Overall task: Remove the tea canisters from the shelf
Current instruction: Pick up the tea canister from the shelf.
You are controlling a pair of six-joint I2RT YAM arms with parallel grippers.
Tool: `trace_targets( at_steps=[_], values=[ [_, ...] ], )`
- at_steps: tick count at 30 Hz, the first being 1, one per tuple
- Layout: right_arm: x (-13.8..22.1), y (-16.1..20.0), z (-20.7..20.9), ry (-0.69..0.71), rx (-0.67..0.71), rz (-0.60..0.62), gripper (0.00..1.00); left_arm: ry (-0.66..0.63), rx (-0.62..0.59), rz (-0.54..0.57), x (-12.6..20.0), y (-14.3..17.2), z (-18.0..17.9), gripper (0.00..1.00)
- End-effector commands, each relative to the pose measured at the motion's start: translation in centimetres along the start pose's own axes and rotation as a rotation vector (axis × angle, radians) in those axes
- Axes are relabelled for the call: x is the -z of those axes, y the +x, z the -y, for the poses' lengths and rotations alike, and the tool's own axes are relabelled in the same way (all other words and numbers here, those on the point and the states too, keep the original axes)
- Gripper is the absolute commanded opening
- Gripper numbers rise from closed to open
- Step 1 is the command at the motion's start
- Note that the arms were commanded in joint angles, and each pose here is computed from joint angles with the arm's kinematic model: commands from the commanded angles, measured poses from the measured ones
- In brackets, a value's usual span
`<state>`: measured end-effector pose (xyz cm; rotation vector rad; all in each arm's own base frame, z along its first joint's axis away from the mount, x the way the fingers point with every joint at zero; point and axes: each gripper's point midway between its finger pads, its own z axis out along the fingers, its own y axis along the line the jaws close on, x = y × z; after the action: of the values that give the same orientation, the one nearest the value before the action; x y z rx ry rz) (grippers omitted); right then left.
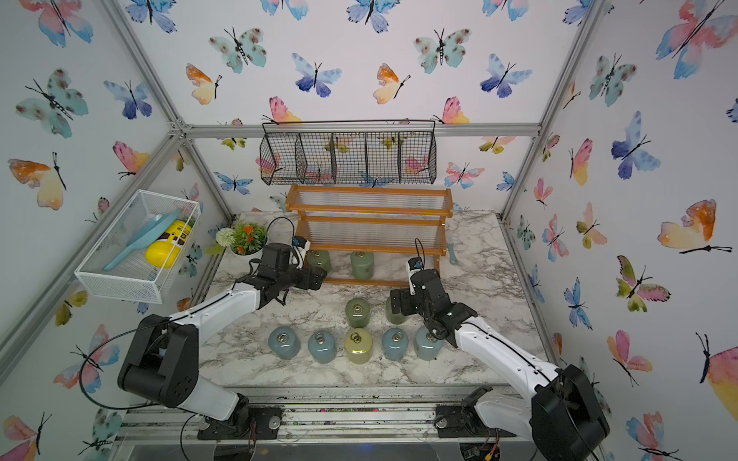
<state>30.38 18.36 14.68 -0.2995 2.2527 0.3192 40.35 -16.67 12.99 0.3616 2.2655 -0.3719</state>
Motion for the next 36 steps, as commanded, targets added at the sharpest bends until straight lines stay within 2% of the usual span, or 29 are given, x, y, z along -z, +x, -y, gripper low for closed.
trace_targets(
  at_steps=[1, 19, 31, 36],
  values=[
    [0.1, 0.4, 0.3, 0.014, -0.011, -0.004, 1.0, -0.009, -0.013, 0.007, -1.0, -0.8, -0.3, 0.99],
    [0.4, 0.8, 0.6, 0.026, -0.019, -0.008, 1.0, -0.093, -0.014, -0.02, -5.4, -1.9, -2.3, 0.98],
    [0.6, 1.1, 0.9, 0.036, -0.028, -0.012, 1.0, -0.058, -0.032, -0.01, -6.8, -3.3, -1.8, 1.0],
    [0.7, 1.2, 1.1, 0.042, -0.028, -0.011, 1.0, -0.034, -0.04, 0.0, -6.6, -3.4, -1.3, 0.94]
  ],
)
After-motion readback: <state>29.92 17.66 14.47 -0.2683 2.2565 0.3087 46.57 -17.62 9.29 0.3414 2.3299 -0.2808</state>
